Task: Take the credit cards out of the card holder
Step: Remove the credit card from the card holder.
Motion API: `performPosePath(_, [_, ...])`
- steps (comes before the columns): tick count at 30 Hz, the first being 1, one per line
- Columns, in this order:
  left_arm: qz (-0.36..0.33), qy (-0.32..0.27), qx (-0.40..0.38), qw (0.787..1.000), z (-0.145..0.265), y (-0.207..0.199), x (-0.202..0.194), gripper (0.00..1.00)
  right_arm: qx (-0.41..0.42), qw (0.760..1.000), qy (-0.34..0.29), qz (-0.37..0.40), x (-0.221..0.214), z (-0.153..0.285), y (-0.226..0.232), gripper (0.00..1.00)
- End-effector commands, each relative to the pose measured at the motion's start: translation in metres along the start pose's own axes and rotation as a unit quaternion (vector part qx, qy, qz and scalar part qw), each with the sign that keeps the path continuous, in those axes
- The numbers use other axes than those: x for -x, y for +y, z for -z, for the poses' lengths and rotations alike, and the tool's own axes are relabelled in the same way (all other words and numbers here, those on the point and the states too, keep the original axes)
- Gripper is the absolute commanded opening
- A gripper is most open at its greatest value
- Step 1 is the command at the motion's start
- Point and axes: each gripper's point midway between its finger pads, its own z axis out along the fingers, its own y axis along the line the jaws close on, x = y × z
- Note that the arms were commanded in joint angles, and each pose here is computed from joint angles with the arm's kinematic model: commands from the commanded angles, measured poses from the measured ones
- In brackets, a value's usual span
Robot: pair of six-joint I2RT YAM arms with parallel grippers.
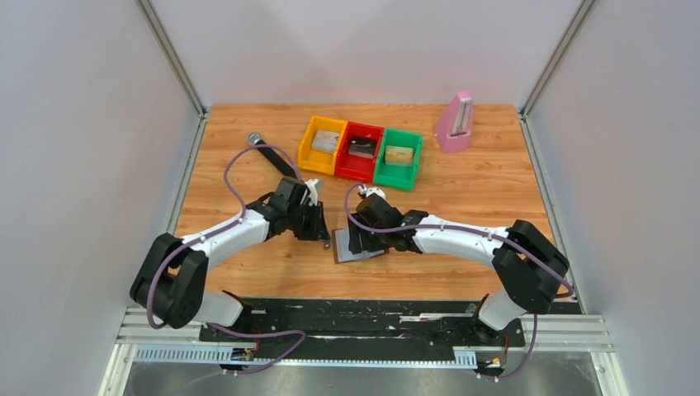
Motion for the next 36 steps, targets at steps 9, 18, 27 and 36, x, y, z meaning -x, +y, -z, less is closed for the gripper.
performPosePath(9, [-0.015,-0.046,-0.117,0.992,0.028,-0.062,0.037,0.34,0.055,0.998,-0.042,-0.001,0.022,0.019,0.019,0.64])
performPosePath(18, [0.001,-0.019,-0.172,0.985,-0.003,-0.074,0.035,0.3,0.014,0.998,-0.053,-0.028,0.023,0.021,-0.013,0.58])
performPosePath(27, [0.013,0.009,-0.16,0.987,-0.036,-0.057,0.019,0.23,-0.008,0.998,-0.041,-0.037,0.022,0.01,-0.032,0.58])
performPosePath(36, [0.011,0.028,-0.118,0.993,-0.047,-0.034,0.002,0.21,-0.01,0.999,-0.027,-0.038,0.017,-0.001,-0.034,0.57])
